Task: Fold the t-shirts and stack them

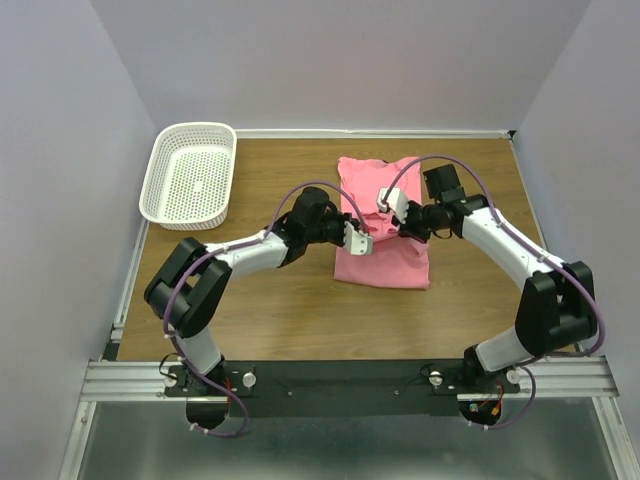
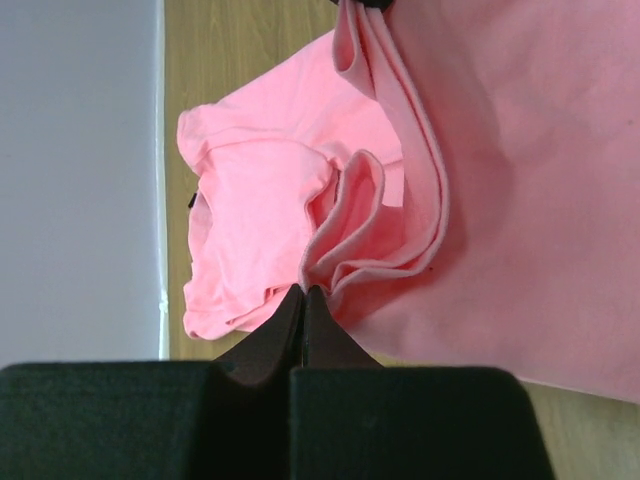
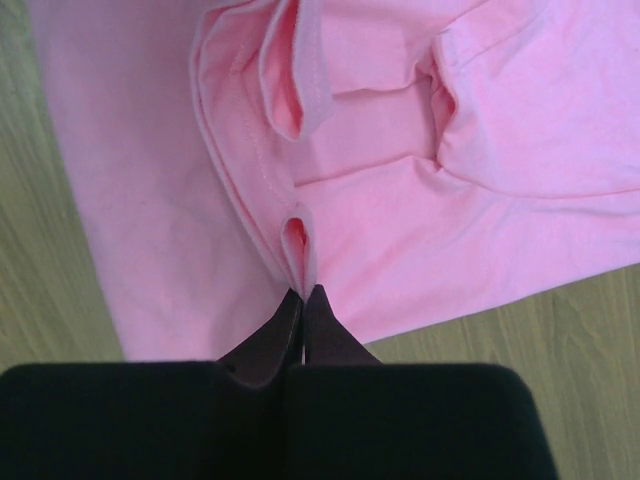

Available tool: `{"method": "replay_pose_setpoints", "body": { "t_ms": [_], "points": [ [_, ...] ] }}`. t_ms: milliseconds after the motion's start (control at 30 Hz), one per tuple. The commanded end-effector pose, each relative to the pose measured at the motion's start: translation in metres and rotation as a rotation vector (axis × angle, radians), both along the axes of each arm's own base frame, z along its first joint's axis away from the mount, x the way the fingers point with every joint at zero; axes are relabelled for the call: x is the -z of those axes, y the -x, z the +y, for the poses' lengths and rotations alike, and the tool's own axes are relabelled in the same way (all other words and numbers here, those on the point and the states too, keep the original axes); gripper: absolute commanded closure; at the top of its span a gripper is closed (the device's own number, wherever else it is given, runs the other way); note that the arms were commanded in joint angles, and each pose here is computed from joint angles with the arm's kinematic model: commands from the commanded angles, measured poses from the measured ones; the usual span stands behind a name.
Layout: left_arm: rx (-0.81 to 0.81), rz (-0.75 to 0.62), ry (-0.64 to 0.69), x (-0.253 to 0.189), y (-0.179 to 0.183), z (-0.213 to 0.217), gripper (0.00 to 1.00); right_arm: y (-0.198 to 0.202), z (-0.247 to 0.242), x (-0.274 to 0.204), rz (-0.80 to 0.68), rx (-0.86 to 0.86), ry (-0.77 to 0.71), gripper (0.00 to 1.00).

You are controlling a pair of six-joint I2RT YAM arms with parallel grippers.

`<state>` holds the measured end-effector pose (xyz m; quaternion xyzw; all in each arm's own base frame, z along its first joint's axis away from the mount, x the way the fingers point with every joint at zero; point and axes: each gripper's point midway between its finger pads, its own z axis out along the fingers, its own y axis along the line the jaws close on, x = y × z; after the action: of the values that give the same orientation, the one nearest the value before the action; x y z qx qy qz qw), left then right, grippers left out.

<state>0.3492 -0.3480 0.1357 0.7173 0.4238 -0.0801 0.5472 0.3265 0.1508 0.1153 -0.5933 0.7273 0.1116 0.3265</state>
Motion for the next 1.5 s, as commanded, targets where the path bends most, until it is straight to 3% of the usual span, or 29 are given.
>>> {"method": "replay_pose_setpoints", "body": {
  "t_ms": [0,300,1467],
  "points": [
    [0.048,0.015,-0.005,0.005,-0.009,-0.005,1.00,-0.022,0.009,-0.011,-0.031,-0.034,-0.036,0.99],
    [0.014,0.027,-0.010,0.007,-0.039,-0.002,1.00,-0.054,0.016,-0.006,-0.010,-0.021,-0.046,0.99],
    [-0.081,0.082,-0.086,0.022,-0.098,-0.009,1.00,-0.106,-0.005,0.025,0.040,0.083,-0.009,0.99]
  ]
}}
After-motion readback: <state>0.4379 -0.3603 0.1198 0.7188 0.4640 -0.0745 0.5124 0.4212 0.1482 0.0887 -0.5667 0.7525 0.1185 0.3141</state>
